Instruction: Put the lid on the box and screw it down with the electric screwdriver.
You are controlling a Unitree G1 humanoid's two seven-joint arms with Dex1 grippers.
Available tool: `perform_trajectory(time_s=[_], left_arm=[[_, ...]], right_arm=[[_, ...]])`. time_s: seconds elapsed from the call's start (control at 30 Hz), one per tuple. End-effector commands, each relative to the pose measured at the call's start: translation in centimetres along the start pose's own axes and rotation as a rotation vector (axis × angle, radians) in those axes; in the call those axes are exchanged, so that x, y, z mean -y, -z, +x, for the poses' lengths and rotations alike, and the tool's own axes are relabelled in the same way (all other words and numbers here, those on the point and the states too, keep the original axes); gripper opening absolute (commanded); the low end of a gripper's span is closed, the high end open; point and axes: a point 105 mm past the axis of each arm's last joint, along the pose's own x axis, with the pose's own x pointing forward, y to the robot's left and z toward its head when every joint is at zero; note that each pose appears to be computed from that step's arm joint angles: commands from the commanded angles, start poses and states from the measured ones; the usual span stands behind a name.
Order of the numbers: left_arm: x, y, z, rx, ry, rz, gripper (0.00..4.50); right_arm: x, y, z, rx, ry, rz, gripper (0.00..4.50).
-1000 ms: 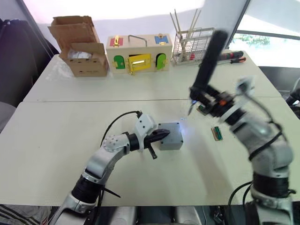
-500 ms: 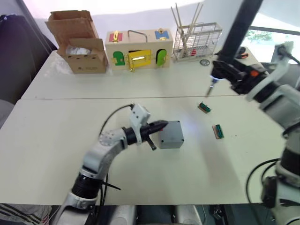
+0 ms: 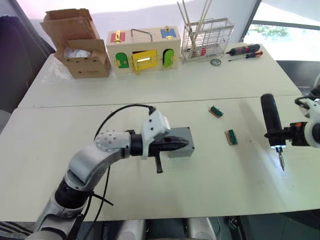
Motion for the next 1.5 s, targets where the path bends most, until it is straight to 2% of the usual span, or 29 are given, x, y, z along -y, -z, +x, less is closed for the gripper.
perform_trajectory(time_s=[0.03, 0.23, 0.3, 0.37, 0.47, 0.57, 0.67, 0.73, 0.77, 0.83, 0.9, 0.93, 1.13, 1.27, 1.5], left_arm=[[0.6, -1.0, 0.4, 0.031, -0.003, 0.051, 0.00], [0.4, -1.1, 0.7, 0.059, -0.044, 0.023, 0.00], [-0.1, -1.0, 0.4, 0.084, -0.079, -0.002, 0.00], [-0.6, -1.2, 0.2, 0.108, -0.117, -0.012, 0.00], [-2.2, -2.8, -1.7, 0.185, -0.205, -0.043, 0.00], [-3.4, -1.6, -3.5, 0.134, -0.307, -0.043, 0.00], [-4.6, -0.6, -5.1, 0.142, -0.412, -0.084, 0.00], [-4.9, -0.2, -5.9, 0.226, -0.458, -0.191, 0.00], [-4.7, 0.1, -6.2, 0.253, -0.461, -0.239, 0.00], [-4.2, 1.1, -6.3, 0.226, -0.460, -0.275, 0.00], [-3.5, 2.8, -6.1, 0.146, -0.456, -0.284, 0.00], [-3.2, 3.3, -6.1, 0.117, -0.450, -0.287, 0.00], [-3.4, 6.1, -6.4, 0.003, -0.450, -0.281, 0.00], [-4.0, 7.5, -5.3, -0.040, -0.418, -0.277, 0.00], [-4.7, 7.4, -2.7, -0.030, -0.331, -0.249, 0.00]], right_arm=[[1.2, -1.0, -0.5, 0.021, 0.019, 0.026, 1.80], [1.9, -1.2, 0.9, -0.015, 0.017, 0.025, 1.80], [2.2, -1.1, 1.2, -0.032, 0.033, 0.001, 2.81], [2.3, -1.0, 1.4, -0.046, 0.028, -0.011, 3.49], [2.7, -1.8, 1.2, -0.018, 0.067, -0.054, 4.44], [3.1, -5.1, -0.1, 0.142, 0.147, -0.197, 4.48], [0.5, -9.5, -2.1, 0.388, 0.110, -0.335, 4.48], [-6.1, -11.0, -3.0, 0.584, -0.122, -0.458, 4.48], [-9.2, -10.5, -3.3, 0.634, -0.240, -0.471, 4.48], [-14.4, -8.7, -3.4, 0.697, -0.398, -0.543, 4.48], [-18.1, -5.0, -2.3, 0.660, -0.512, -0.638, 4.48], [-19.1, -3.6, -1.8, 0.636, -0.545, -0.663, 4.48], [-21.0, 1.5, 0.5, 0.514, -0.629, -0.682, 4.48], [-20.9, 2.6, 1.3, 0.472, -0.622, -0.668, 4.48], [-21.3, 4.6, 2.1, 0.414, -0.625, -0.644, 4.48]])
